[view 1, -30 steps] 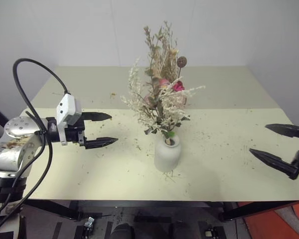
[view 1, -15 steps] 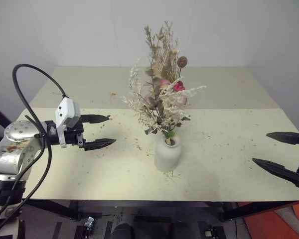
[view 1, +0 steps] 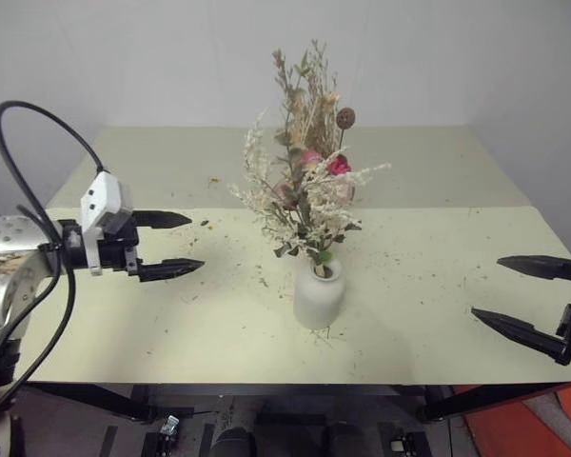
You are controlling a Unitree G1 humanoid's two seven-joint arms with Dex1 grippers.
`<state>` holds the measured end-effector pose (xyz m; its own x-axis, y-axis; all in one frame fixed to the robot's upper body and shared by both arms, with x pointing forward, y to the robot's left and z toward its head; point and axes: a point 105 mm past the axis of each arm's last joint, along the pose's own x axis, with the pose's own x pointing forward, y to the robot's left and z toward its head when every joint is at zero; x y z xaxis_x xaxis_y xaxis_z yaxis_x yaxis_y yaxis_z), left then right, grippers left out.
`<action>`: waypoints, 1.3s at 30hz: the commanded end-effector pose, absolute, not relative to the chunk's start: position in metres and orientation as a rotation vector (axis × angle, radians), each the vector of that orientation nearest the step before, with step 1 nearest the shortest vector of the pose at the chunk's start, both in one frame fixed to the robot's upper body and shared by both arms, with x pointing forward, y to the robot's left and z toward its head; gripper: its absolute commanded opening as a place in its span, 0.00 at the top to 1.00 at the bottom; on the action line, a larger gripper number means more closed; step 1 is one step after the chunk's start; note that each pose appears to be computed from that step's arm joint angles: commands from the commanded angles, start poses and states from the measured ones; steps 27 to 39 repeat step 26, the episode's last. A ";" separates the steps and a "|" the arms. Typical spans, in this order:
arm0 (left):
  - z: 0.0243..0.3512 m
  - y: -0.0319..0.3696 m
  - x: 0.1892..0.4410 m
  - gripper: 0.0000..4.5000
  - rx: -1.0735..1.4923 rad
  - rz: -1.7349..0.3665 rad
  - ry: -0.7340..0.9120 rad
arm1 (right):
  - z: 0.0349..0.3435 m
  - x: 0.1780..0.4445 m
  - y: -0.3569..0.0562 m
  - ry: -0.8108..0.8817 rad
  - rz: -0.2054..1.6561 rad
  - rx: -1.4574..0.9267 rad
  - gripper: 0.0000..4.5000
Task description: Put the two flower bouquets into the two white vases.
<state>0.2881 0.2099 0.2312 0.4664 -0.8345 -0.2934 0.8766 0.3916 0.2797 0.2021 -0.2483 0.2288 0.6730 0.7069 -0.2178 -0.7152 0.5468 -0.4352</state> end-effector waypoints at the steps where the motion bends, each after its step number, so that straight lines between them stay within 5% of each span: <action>1: 0.248 0.212 0.280 0.00 0.453 -1.065 0.075 | 0.239 0.203 -0.245 -0.035 0.869 -0.523 0.01; 14: 0.247 0.213 0.258 0.00 0.442 -0.979 0.072 | 0.244 0.228 -0.237 -0.082 0.983 -0.547 0.01; 39: 0.240 0.210 0.264 0.00 0.417 -0.973 0.055 | 0.247 0.224 -0.247 -0.052 0.970 -0.587 0.01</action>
